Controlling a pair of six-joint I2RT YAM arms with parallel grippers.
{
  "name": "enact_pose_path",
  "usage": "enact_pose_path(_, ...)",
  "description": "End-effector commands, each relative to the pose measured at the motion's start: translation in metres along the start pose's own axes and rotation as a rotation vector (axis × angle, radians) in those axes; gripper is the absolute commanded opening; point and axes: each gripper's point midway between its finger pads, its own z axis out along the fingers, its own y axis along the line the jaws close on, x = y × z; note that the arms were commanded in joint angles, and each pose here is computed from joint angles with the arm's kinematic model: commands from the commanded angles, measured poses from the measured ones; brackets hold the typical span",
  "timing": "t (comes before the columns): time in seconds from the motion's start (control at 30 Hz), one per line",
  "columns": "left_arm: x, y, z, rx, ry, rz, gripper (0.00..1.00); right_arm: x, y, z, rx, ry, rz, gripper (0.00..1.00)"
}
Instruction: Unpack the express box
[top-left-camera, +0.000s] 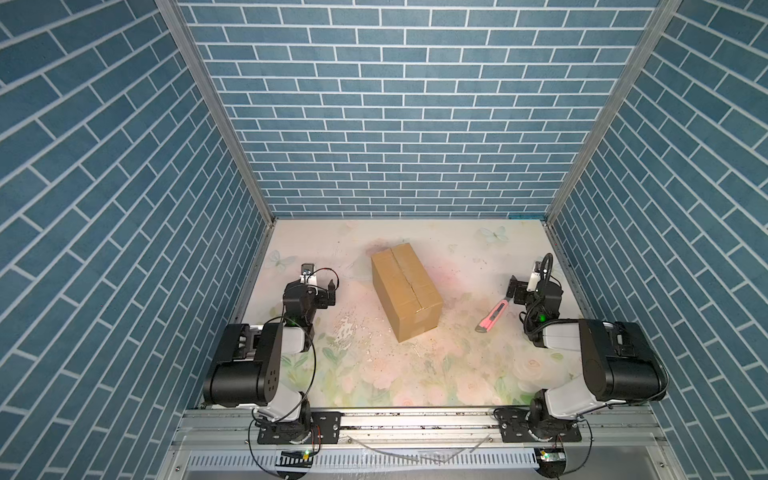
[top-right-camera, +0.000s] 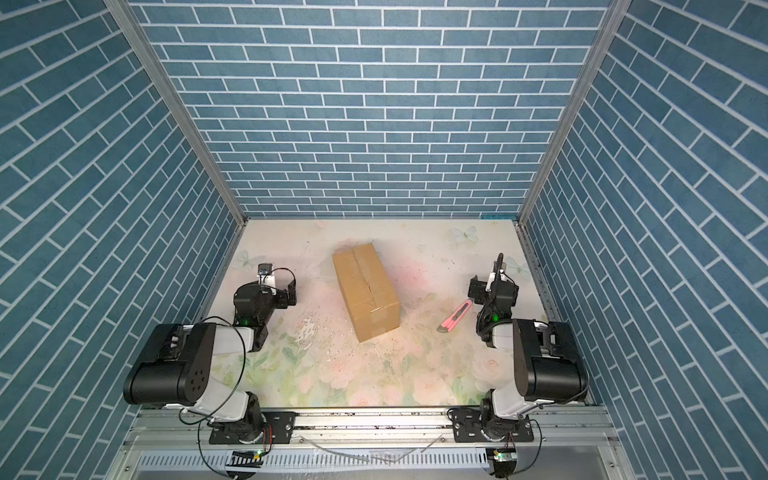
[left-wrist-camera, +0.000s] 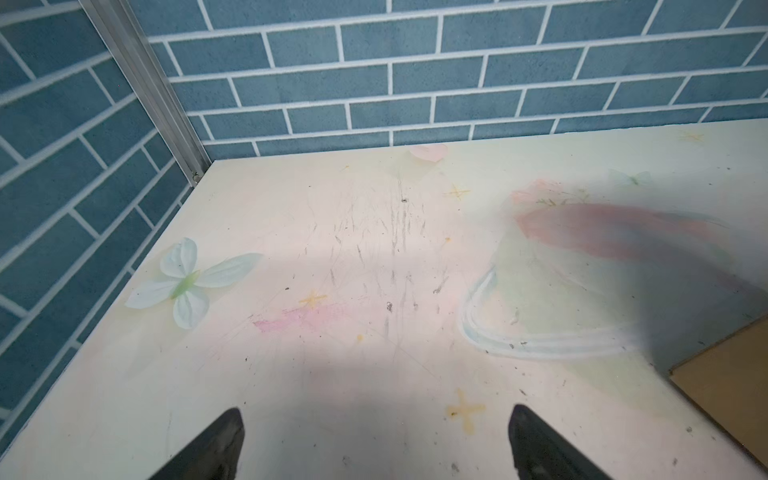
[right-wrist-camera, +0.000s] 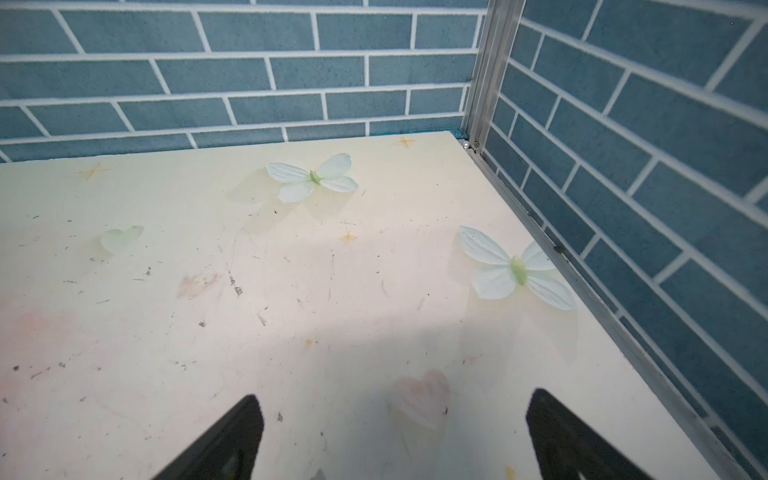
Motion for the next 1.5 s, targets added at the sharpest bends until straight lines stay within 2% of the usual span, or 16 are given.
enact_pose_path(0.0, -0.0026, -0.006, 0.0027, 0.033, -0.003, 0.019, 1.0, 0.0092, -0.003, -0.0003, 0.014, 0.022, 0.004, 0.99)
enact_pose_path(1.47, -0.0037, -0.0089, 0.0028, 0.05, -0.007, 0.024, 1.0, 0.0097, -0.003, -0.0005, 0.014, 0.023, 0.004, 0.99)
